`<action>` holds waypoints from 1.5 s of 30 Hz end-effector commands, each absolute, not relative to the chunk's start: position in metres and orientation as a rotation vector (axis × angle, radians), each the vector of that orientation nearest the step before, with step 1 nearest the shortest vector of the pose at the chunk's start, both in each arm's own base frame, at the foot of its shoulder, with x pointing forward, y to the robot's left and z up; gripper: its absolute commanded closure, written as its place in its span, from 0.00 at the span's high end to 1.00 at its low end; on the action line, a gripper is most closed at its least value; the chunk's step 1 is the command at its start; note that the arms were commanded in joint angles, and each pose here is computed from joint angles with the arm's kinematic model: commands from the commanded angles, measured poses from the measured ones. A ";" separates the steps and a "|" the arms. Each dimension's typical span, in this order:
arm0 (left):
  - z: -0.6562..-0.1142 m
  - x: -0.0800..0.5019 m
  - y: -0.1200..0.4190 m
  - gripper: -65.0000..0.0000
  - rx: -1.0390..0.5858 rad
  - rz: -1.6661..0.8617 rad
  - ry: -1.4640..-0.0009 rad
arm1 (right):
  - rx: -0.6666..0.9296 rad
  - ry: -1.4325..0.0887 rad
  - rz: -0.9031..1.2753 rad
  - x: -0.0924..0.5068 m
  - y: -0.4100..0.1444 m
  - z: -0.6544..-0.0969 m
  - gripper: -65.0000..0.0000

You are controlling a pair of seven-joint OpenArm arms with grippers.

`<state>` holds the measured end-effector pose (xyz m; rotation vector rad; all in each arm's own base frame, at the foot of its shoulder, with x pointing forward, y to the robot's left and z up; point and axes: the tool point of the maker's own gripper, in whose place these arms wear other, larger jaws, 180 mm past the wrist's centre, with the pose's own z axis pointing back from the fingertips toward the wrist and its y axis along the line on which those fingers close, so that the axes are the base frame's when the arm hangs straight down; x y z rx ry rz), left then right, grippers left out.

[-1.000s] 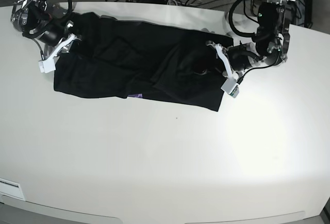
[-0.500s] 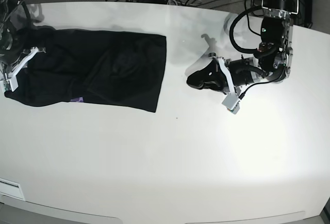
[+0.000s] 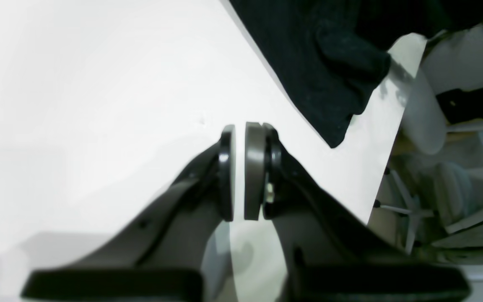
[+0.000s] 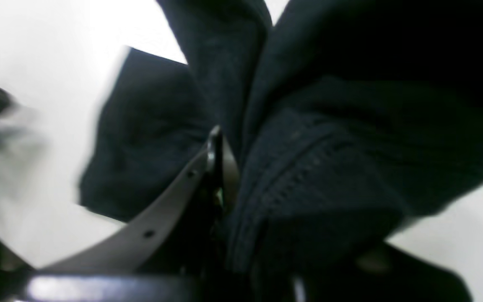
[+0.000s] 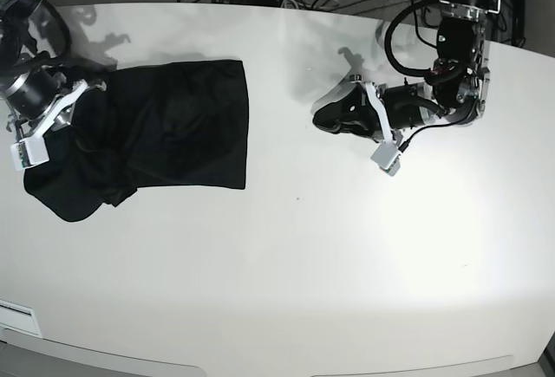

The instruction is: Fold the T-shirt properly

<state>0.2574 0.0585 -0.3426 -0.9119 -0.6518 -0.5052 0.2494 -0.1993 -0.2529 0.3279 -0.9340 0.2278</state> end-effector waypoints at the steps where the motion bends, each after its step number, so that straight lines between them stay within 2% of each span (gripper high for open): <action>1: -0.330 0.264 0.059 0.09 -0.927 -0.519 -0.699 | 0.362 -0.999 0.240 0.253 -0.191 -0.239 0.00; 10: -0.330 0.264 0.059 0.09 -0.927 -0.519 -0.699 | 0.555 -1.068 0.126 0.249 -0.148 -0.242 0.00; 22: -0.330 0.264 0.059 0.09 -0.927 -0.519 -0.699 | 0.681 -1.063 0.195 0.248 -0.095 -0.246 0.00; 23: -0.330 0.264 0.058 0.09 -0.928 -0.518 -0.699 | 0.711 -1.058 0.210 0.248 -0.085 -0.246 0.11; 26: -0.330 0.264 0.059 0.09 -0.927 -0.519 -0.700 | 0.751 -1.042 0.315 0.245 -0.053 -0.251 0.60; 27: -0.329 0.264 0.058 0.09 -0.928 -0.518 -0.701 | 0.767 -1.052 0.392 0.242 -0.041 -0.248 0.70; 28: -0.329 0.264 0.058 0.09 -0.929 -0.517 -0.704 | 0.787 -1.070 0.475 0.239 -0.030 -0.243 0.72; 32: -0.328 0.265 0.058 0.09 -0.931 -0.514 -0.709 | 0.880 -1.149 0.569 0.245 -0.008 -0.210 0.72; 34: -0.328 0.265 0.058 0.09 -0.931 -0.514 -0.709 | 0.877 -1.190 0.592 0.252 -0.008 -0.198 0.70; 35: -0.328 0.265 0.058 0.09 -0.931 -0.514 -0.709 | 0.862 -1.203 0.600 0.256 -0.009 -0.195 0.63; 36: -0.328 0.265 0.058 0.09 -0.931 -0.513 -0.709 | 0.835 -1.209 0.606 0.260 -0.011 -0.195 0.50; 38: -0.328 0.265 0.058 0.00 -0.934 -0.513 -0.709 | 0.764 -1.214 0.620 0.269 -0.016 -0.198 0.13; 39: -0.326 0.265 0.057 0.00 -0.944 -0.510 -0.710 | 0.722 -1.213 0.626 0.274 -0.019 -0.200 0.00; 45: -0.291 0.252 0.038 0.00 -1.181 -0.500 -0.695 | 0.429 -1.291 0.537 0.310 -0.067 -0.211 0.00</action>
